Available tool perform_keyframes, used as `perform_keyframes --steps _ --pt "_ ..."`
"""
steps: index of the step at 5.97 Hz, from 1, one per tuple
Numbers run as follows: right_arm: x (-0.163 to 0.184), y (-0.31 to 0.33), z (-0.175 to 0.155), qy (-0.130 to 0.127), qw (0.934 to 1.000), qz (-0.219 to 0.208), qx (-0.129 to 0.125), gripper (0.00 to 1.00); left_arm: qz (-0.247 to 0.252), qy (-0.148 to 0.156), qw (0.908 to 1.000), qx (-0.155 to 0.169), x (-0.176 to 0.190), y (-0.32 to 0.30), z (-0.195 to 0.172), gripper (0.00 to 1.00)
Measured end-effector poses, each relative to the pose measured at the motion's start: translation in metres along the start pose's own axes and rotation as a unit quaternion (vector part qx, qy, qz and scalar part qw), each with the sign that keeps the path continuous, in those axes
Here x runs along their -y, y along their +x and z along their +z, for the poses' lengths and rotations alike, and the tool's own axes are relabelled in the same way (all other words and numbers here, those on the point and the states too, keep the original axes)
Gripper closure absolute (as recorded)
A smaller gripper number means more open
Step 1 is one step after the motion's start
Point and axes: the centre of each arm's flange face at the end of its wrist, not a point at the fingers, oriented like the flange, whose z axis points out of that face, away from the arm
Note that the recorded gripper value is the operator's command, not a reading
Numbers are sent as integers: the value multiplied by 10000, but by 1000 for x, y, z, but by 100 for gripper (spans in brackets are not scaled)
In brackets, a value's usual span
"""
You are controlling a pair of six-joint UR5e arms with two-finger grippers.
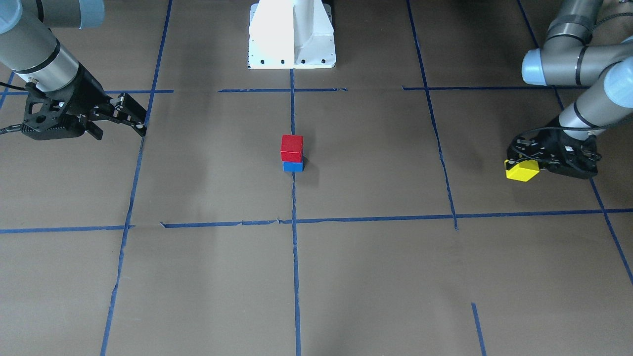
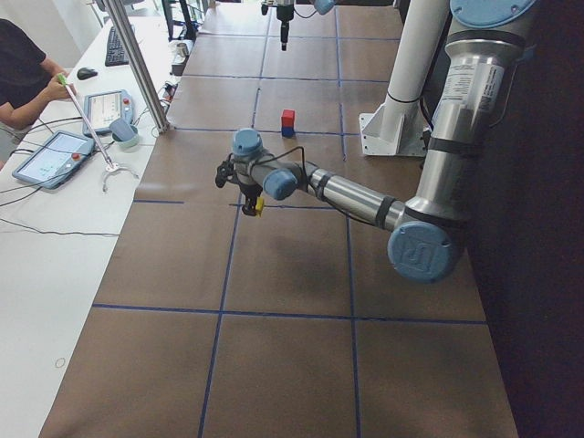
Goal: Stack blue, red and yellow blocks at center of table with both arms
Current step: 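Carry the yellow cube with the left gripper over the red cube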
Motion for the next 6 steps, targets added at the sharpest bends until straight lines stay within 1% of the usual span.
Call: perform_keyframes --steps 1,2,3,4,5,6 --pt "0 1 1 -7 10000 1 -9 0 -140 -136 9998 44 -3 98 -1 95" --pt "0 1 1 -9 10000 1 -12 0 -202 -160 9996 69 -16 186 -2 94" --pt "0 2 1 -8 10000 6 -17 0 -234 -87 9997 78 -24 259 3 94" --pt "1 2 1 -4 10000 9 -21 0 -282 14 9995 171 -16 306 11 93" --pt "1 3 1 -2 10000 18 -23 0 -323 15 9991 270 -7 333 21 92" --pt "1 3 1 -4 10000 27 -22 0 -334 -40 9988 344 -6 345 31 91"
